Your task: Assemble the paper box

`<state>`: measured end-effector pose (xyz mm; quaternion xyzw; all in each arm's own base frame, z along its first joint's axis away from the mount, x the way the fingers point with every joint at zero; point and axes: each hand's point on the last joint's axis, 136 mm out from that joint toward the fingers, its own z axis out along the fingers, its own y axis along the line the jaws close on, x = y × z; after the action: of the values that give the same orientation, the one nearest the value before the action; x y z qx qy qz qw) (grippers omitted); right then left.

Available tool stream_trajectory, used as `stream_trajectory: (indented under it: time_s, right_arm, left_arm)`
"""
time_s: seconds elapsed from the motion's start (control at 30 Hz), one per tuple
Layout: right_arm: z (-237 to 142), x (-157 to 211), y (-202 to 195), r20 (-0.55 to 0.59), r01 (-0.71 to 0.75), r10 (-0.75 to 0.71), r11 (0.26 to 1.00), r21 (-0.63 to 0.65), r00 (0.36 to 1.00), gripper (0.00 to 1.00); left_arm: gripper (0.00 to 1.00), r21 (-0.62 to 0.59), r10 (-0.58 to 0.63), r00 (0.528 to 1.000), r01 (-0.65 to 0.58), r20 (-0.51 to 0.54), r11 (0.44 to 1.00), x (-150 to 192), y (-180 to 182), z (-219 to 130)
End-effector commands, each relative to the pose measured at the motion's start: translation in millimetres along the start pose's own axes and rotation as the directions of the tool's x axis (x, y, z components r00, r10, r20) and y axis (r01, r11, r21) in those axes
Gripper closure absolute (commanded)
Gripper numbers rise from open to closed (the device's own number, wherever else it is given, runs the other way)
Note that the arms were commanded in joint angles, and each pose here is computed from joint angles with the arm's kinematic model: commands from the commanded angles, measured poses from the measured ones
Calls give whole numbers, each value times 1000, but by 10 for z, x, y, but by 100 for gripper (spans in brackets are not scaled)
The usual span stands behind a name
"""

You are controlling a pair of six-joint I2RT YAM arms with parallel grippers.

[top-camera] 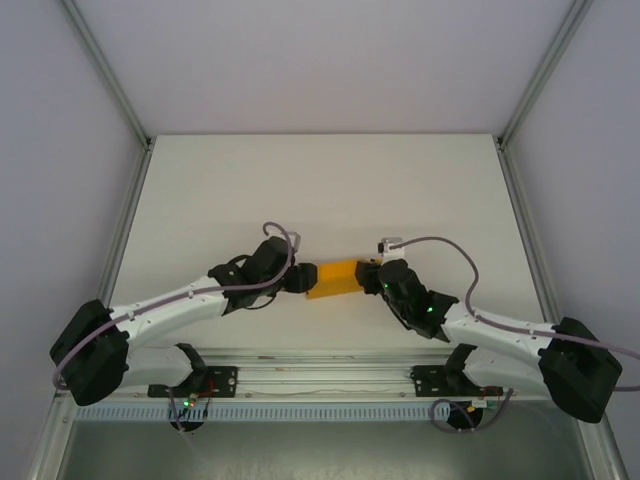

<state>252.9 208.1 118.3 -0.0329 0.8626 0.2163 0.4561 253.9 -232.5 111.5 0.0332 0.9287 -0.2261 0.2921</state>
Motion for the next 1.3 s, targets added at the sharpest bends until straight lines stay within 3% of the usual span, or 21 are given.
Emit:
stream_trajectory:
  time_s: [0.0, 0.07, 0.23, 0.37, 0.43, 0.5, 0.57, 0.6, 0.67, 0.77, 0.83, 1.1, 1.27]
  right_arm:
    - [-90, 174, -43, -122, 51, -47, 998, 28, 991, 52]
    - [-123, 14, 43, -99, 54, -53, 998, 16, 994, 41]
    - [-207, -447, 154, -3, 81, -81, 995, 52, 997, 25]
    - [-267, -545, 517, -21, 344, -348, 932, -112, 937, 0]
    - [-332, -366, 731, -51, 521, -554, 808, -277, 831, 0]
    - [-467, -46, 882, -28, 671, -774, 565, -481, 632, 0]
    - [-585, 179, 931, 22, 711, -891, 346, -612, 453, 0]
    - [-637, 218, 936, 47, 717, -923, 263, -646, 381, 0]
    - [-537, 248, 874, 21, 722, -965, 179, -668, 260, 0]
    - [-347, 264, 742, -76, 709, -991, 131, -693, 109, 0]
    - [-191, 265, 681, -117, 709, -992, 113, -696, 43, 0]
    - [297, 356, 593, -167, 694, -978, 34, -719, -124, 3]
    - [467, 517, 547, -225, 631, -959, 67, -772, -173, 19]
  left_arm:
    - [20, -19, 56, 998, -56, -18, 998, -96, -92, -78]
    - [0, -33, 85, 996, -84, 19, 996, -283, -159, -136]
    - [0, -159, 110, 988, -92, 107, 983, -718, -124, -294]
    - [0, -253, 86, 980, -38, 181, 967, -1028, 123, -414]
    - [0, -280, 61, 975, 1, 212, 960, -1156, 300, -469]
    - [0, -332, 53, 961, 42, 273, 942, -1297, 540, -561]
    - [0, -385, 39, 933, 109, 358, 916, -1399, 846, -665]
    - [0, -382, 12, 925, 145, 379, 913, -1417, 975, -697]
    - [0, -375, -45, 909, 215, 414, 901, -1409, 1232, -758]
    - [0, -425, -70, 900, 271, 431, 864, -1319, 1526, -856]
    - [0, -452, -74, 899, 286, 432, 845, -1254, 1631, -911]
    - [0, -459, -71, 890, 298, 450, 837, -1111, 1716, -982]
    - [0, -464, -66, 896, 289, 439, 837, -1083, 1730, -951]
